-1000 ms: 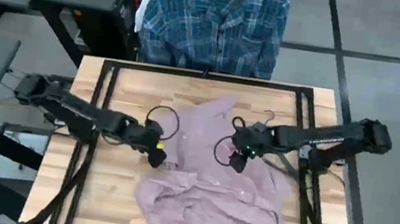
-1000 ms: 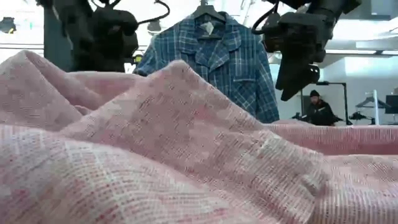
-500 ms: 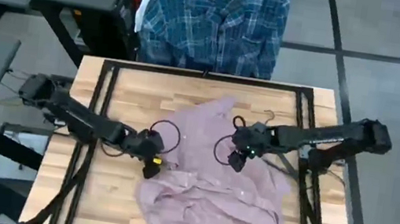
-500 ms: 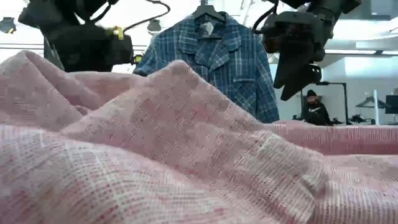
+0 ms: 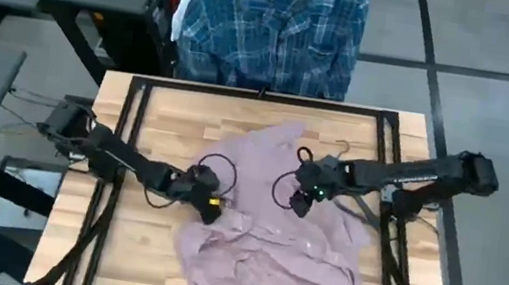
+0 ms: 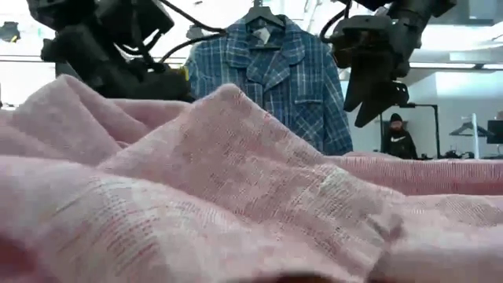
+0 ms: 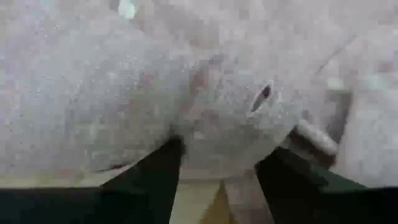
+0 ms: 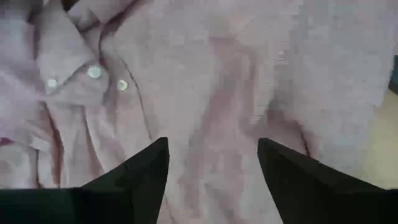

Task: Hang clothes
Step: Hang the pink polo shirt on the hanger rack

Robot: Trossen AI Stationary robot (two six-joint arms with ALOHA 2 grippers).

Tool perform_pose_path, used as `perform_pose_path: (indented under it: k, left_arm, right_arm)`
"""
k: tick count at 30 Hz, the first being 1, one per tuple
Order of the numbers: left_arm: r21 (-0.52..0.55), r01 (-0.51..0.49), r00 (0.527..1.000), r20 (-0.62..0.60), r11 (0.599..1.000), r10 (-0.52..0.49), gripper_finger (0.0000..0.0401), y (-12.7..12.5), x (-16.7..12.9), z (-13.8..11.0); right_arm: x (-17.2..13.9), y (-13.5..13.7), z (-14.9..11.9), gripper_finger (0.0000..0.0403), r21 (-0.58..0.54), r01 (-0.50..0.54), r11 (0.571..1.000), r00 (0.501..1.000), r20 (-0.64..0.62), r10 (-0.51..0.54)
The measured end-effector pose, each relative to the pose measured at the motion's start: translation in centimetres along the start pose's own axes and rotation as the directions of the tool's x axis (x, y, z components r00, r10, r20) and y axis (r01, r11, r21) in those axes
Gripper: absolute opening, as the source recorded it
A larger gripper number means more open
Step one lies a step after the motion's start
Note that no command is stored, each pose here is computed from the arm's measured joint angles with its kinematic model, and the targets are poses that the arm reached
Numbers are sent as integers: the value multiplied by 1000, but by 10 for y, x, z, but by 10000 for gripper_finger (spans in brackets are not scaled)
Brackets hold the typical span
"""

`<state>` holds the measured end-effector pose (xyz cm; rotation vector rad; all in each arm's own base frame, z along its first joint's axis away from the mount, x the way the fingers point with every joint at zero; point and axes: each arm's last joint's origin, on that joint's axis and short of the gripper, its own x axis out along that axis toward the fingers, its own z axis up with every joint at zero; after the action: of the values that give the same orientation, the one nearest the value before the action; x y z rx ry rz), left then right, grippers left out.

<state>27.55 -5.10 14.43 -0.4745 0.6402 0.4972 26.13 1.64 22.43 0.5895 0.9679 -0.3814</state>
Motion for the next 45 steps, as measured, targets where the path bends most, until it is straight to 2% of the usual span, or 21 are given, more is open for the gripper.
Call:
perform_pose_path:
  k: [3, 7, 8, 11, 14, 18, 22, 26, 30, 33, 37, 40, 45]
  left_arm:
    - [-67, -33, 998, 42, 997, 36, 149, 7, 4, 9]
    - [-63, -99, 995, 26, 993, 101, 33, 20, 9, 14]
    - [-56, -117, 993, 15, 992, 118, 18, 23, 9, 16]
    - [-14, -168, 985, -34, 986, 168, 5, 28, -1, 25]
    - [91, -206, 973, -90, 974, 214, 1, 22, -24, 46]
    - [225, -219, 951, -168, 950, 259, 0, 11, -68, 86]
    - [333, -233, 895, -294, 914, 335, 0, 9, -109, 118]
    - [363, -255, 861, -337, 896, 382, 0, 12, -135, 138]
    - [313, -246, 861, -363, 917, 356, 0, 12, -157, 158]
    - [280, -246, 886, -323, 928, 332, 0, 13, -160, 171]
    - [289, -216, 917, -268, 933, 295, 0, 13, -150, 176]
    - [302, -217, 907, -288, 928, 306, 13, 17, -136, 170]
    - [272, -209, 847, -429, 939, 313, 79, 36, -112, 155]
  right_arm:
    - [0, 0, 0, 234, 0, 0, 1000, 1000, 1, 0]
    - [0, 0, 0, 234, -5, 1, 1000, 1000, 0, -1]
    - [0, 0, 0, 234, -6, 1, 1000, 1000, 0, -1]
    - [0, 0, 0, 234, -10, 3, 1000, 1000, -3, -3]
    - [0, -1, -1, 234, -38, 6, 999, 1000, -6, -6]
    - [0, 0, 0, 234, -80, 1, 997, 1000, -1, -1]
    - [0, 1, 2, 234, -112, -11, 994, 1000, 16, 13]
    - [0, 4, 6, 234, -137, -37, 990, 997, 56, 45]
    - [0, 6, 8, 234, -142, -51, 989, 995, 80, 63]
    - [-1, 7, 8, 234, -154, -54, 987, 994, 87, 68]
    - [0, 6, 8, 234, -161, -52, 986, 994, 85, 66]
    - [0, 6, 8, 234, -161, -51, 986, 994, 85, 66]
    - [0, 6, 8, 234, -158, -51, 986, 994, 84, 65]
